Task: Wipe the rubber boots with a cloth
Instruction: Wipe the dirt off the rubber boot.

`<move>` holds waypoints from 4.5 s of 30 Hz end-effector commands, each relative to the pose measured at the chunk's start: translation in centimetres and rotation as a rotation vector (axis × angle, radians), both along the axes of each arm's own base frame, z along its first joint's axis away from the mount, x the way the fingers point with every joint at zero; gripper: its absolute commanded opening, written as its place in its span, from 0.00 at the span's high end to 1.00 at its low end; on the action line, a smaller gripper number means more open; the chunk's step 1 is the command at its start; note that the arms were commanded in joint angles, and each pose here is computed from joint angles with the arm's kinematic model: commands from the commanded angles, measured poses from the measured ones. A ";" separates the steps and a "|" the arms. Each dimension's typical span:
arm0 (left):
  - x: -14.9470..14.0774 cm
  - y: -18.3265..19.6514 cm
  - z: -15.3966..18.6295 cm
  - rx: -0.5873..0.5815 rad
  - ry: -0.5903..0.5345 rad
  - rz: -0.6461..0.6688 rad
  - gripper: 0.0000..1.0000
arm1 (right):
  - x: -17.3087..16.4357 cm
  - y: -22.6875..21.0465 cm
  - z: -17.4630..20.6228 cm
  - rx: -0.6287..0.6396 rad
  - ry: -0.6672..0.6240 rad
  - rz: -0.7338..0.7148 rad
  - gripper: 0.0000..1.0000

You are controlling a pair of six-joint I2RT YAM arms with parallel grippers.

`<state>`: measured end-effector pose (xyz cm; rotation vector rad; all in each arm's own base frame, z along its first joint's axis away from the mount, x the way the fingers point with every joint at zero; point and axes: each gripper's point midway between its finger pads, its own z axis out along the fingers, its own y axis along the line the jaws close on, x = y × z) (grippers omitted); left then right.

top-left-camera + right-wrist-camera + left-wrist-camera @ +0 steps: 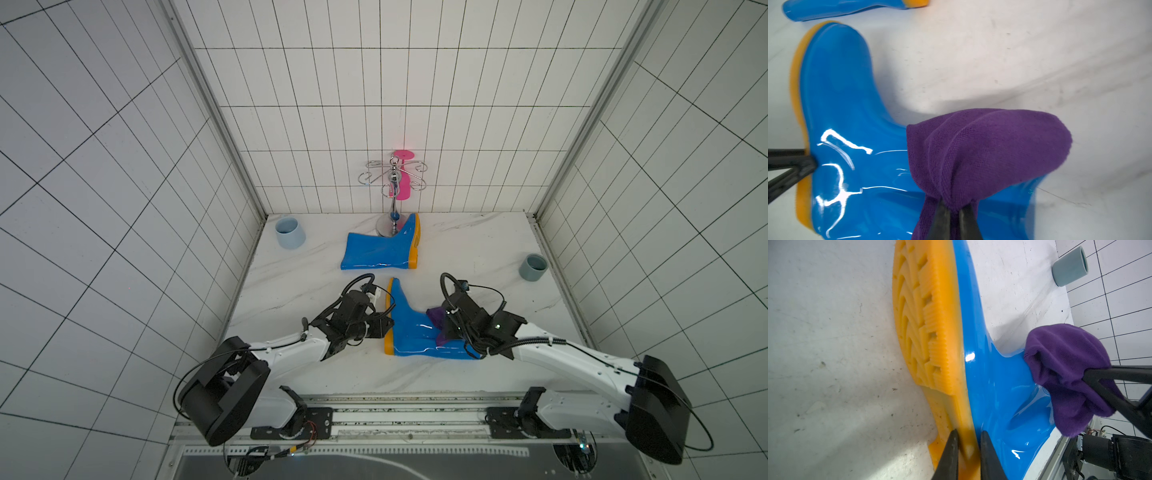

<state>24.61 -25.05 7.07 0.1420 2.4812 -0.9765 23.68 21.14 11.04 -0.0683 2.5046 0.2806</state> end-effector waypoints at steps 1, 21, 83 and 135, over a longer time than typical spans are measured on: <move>-3.0 3.9 -5.9 0.185 0.182 0.054 0.85 | 0.9 6.0 3.4 0.101 -0.064 0.088 1.00; -2.7 3.4 -6.8 0.196 0.192 0.038 0.85 | -5.5 4.6 -7.6 -0.034 0.197 0.128 1.00; -3.0 3.4 -10.3 0.211 0.230 -0.017 0.86 | -7.7 11.8 3.2 0.010 -0.114 0.317 1.00; -3.4 3.4 -10.2 0.193 0.231 -0.055 0.86 | -5.2 -2.7 6.5 0.134 -0.221 -0.229 1.00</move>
